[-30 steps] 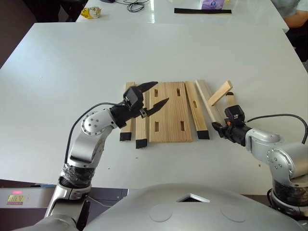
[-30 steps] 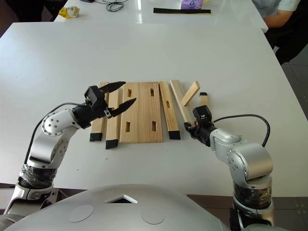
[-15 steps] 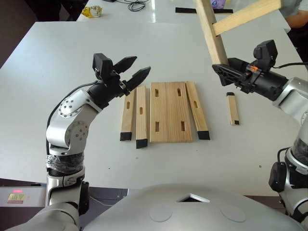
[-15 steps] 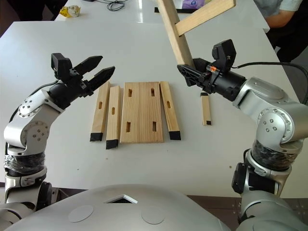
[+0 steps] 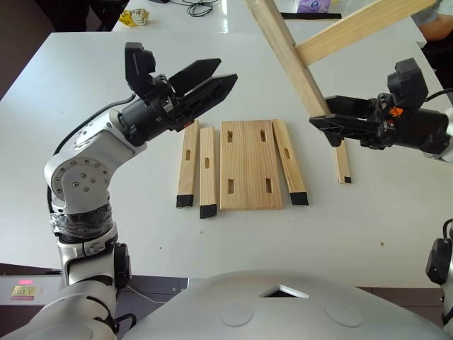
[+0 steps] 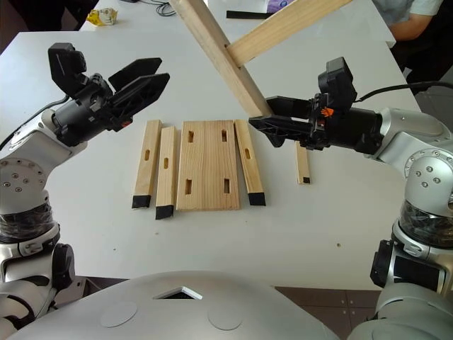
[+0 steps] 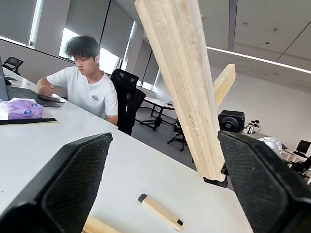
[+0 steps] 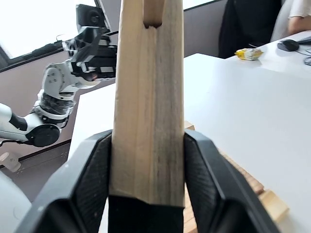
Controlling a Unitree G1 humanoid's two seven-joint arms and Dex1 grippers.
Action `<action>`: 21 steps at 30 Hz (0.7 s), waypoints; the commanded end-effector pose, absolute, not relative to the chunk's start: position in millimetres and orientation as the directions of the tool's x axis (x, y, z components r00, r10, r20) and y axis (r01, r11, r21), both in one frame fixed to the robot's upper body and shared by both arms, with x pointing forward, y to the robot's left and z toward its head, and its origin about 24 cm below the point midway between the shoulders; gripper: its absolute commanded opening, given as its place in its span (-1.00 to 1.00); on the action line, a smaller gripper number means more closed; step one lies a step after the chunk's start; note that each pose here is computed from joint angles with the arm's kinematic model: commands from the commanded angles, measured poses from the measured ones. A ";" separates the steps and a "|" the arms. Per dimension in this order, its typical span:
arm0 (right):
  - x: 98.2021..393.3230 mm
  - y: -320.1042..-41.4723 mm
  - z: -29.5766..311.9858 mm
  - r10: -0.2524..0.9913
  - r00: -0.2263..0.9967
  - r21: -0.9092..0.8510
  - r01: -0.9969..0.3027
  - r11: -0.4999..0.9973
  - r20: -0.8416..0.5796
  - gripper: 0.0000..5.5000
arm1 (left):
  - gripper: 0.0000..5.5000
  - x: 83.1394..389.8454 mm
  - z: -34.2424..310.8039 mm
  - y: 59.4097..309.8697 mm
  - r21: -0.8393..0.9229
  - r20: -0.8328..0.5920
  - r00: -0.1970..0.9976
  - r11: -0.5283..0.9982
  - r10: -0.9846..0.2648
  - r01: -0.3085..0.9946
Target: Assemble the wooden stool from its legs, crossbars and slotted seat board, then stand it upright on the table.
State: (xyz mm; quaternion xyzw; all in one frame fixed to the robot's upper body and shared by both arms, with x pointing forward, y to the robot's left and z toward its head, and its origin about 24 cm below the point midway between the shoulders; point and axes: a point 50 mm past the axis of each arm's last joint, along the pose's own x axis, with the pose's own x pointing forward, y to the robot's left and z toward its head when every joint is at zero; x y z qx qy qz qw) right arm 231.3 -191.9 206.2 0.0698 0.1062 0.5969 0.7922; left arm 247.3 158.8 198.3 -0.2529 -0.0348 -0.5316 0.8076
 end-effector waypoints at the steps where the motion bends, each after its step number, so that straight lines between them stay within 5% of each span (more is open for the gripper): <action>1: 232.2 -183.2 217.4 0.979 0.197 0.198 -0.959 0.205 -0.057 -0.24 | 0.47 249.9 197.2 154.1 -0.427 0.320 0.402 0.248 -0.858 0.869; 21: 226.7 -167.0 192.2 0.993 0.024 0.293 -0.954 0.058 -0.119 -0.24 | 0.47 224.8 202.8 127.4 -0.386 0.321 0.119 -0.015 -0.940 0.922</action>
